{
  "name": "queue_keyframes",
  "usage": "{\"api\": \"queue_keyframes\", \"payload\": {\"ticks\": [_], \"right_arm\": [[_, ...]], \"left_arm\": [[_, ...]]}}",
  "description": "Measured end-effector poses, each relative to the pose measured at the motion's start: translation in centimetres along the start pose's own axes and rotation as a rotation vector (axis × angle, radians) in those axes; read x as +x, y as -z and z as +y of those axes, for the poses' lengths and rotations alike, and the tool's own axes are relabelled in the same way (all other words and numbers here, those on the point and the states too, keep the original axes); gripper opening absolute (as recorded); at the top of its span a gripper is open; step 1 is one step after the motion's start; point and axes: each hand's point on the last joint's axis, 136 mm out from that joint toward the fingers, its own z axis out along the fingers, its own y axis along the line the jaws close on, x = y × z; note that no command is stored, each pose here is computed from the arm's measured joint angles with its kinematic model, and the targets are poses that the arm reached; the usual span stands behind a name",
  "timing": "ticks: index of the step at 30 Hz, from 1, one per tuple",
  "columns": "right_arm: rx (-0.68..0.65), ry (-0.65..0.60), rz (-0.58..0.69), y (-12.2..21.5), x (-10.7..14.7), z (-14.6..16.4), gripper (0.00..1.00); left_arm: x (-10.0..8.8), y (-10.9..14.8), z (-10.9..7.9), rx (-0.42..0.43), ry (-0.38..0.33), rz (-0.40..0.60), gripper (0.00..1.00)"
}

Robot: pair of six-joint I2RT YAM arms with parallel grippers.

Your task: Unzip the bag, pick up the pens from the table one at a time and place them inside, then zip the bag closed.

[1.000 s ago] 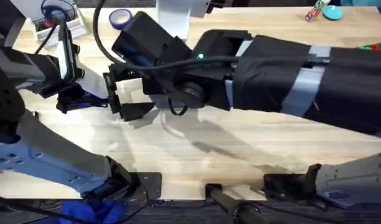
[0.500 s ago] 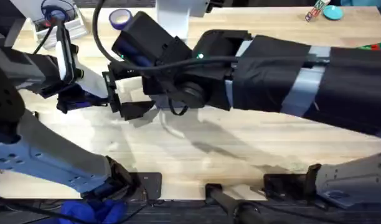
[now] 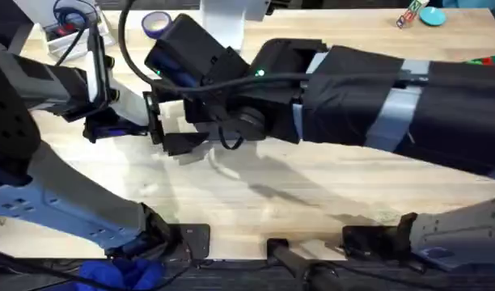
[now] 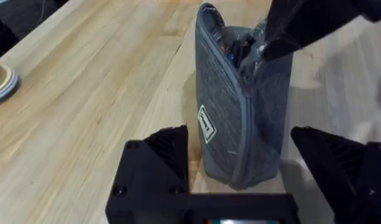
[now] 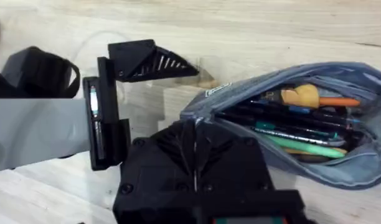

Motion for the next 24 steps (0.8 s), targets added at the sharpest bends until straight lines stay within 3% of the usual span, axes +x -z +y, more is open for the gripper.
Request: {"api": "queue_keyframes", "payload": {"ticks": [12,24], "right_arm": [[-0.002,-0.001,-0.002,0.0,-0.1,0.1,0.031],[-0.002,0.006,-0.002,0.0,-0.1,0.1,0.030]], "left_arm": [[-0.6,-2.0,0.1,0.045,-0.017,-0.019,0.994],[-0.8,-2.9,-0.3,0.076,-0.027,-0.022,0.699]]}}
